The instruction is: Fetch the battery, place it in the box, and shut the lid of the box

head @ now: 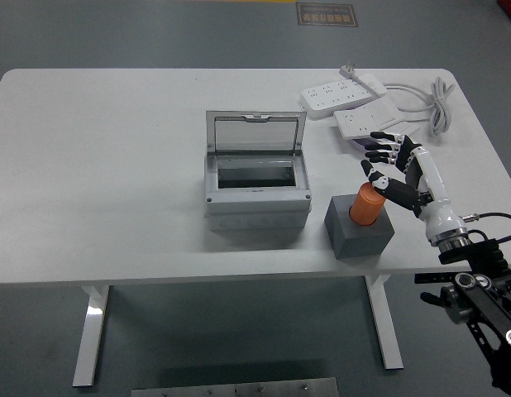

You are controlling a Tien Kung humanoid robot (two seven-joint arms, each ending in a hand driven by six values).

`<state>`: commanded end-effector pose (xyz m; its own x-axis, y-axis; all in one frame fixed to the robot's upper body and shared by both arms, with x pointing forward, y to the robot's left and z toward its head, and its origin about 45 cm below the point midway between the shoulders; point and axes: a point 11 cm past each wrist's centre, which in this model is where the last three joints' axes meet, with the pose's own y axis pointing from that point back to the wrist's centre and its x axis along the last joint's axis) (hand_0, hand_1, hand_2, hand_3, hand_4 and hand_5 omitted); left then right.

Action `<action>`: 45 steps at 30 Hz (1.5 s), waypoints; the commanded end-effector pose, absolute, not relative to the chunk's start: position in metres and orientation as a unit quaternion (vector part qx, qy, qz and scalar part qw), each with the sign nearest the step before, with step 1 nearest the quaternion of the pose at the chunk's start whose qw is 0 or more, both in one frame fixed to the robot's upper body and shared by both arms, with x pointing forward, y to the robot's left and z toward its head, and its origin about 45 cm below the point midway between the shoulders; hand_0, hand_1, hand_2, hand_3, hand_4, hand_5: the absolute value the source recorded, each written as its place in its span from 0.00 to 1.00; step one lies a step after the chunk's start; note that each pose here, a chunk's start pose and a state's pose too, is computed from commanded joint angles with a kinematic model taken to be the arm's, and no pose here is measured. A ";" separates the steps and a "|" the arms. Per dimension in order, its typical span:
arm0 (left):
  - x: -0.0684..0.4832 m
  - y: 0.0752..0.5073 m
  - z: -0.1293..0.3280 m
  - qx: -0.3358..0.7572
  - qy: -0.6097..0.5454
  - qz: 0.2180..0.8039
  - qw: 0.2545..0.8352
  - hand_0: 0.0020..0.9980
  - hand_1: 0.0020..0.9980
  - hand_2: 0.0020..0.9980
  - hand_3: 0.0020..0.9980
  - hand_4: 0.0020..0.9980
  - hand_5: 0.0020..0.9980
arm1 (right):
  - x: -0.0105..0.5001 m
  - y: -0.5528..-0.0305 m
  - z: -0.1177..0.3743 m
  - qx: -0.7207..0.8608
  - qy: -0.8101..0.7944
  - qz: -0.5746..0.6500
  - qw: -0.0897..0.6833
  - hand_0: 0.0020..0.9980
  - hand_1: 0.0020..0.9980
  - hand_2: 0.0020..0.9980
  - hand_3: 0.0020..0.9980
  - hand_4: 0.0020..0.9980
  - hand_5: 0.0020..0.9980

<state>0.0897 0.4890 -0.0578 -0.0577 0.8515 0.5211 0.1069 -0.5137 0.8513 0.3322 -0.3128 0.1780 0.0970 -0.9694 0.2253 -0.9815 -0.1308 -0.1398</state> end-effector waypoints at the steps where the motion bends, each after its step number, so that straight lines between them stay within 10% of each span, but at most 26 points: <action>1: 0.090 0.489 -0.058 0.616 0.389 0.614 0.303 0.64 0.69 0.58 0.58 0.59 0.02 | 0.332 -0.313 0.177 0.740 -0.659 0.131 0.024 0.65 0.65 0.65 0.72 0.75 0.09; 45: 0.098 0.487 -0.056 0.619 0.384 0.613 0.307 0.63 0.69 0.57 0.57 0.59 0.02 | 0.331 -0.301 0.163 0.776 -0.609 0.146 0.076 0.62 0.64 0.65 0.71 0.80 0.17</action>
<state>0.0979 0.4870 -0.0565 -0.0463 0.8513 0.5227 0.0986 -0.5168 0.8504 0.3305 -0.3010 0.1629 0.2146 -0.9234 0.3182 -0.9675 -0.2457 -0.0605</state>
